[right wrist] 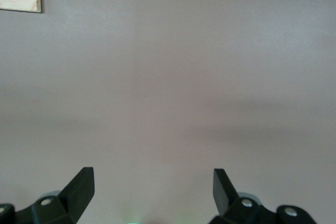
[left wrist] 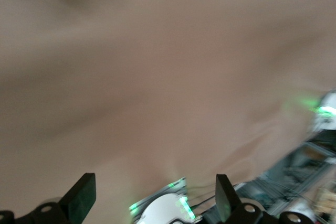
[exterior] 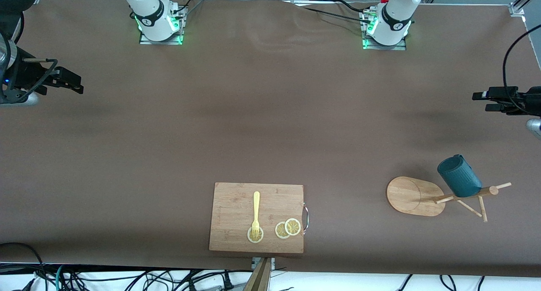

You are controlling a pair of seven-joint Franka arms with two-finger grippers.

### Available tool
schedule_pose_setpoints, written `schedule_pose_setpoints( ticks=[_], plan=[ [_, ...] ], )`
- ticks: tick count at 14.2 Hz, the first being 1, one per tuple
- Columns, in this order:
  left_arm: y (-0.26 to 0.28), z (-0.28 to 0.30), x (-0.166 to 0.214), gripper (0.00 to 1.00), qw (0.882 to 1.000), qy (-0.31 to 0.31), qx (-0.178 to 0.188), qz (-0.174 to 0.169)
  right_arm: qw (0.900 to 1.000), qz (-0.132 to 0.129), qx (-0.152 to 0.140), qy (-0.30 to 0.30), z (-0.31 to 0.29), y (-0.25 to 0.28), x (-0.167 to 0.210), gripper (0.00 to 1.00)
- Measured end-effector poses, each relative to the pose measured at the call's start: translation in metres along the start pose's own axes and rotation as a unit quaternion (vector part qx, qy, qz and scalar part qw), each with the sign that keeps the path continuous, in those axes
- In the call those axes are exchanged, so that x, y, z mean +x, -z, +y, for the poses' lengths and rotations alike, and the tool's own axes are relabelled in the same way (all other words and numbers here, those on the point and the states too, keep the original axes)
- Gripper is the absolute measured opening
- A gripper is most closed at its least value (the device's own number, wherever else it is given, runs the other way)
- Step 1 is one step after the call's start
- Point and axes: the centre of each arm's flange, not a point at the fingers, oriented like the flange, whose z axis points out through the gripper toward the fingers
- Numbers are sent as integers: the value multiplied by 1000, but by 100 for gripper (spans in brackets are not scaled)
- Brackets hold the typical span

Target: Pass cup and hang on rack

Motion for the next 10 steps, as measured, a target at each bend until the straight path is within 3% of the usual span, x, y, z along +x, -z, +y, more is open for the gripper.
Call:
schedule_pose_setpoints(
  ticks=[3,5,10],
  plan=[
    [13,81,31,100,991,42,127,-10,1000,0,0,0,0,0,0,100],
    [13,135,45,100,981,63,185,3,1000,0,0,0,0,0,0,100],
    [56,205,13,100,972,58,219,70,1000,0,0,0,0,0,0,100]
  ],
)
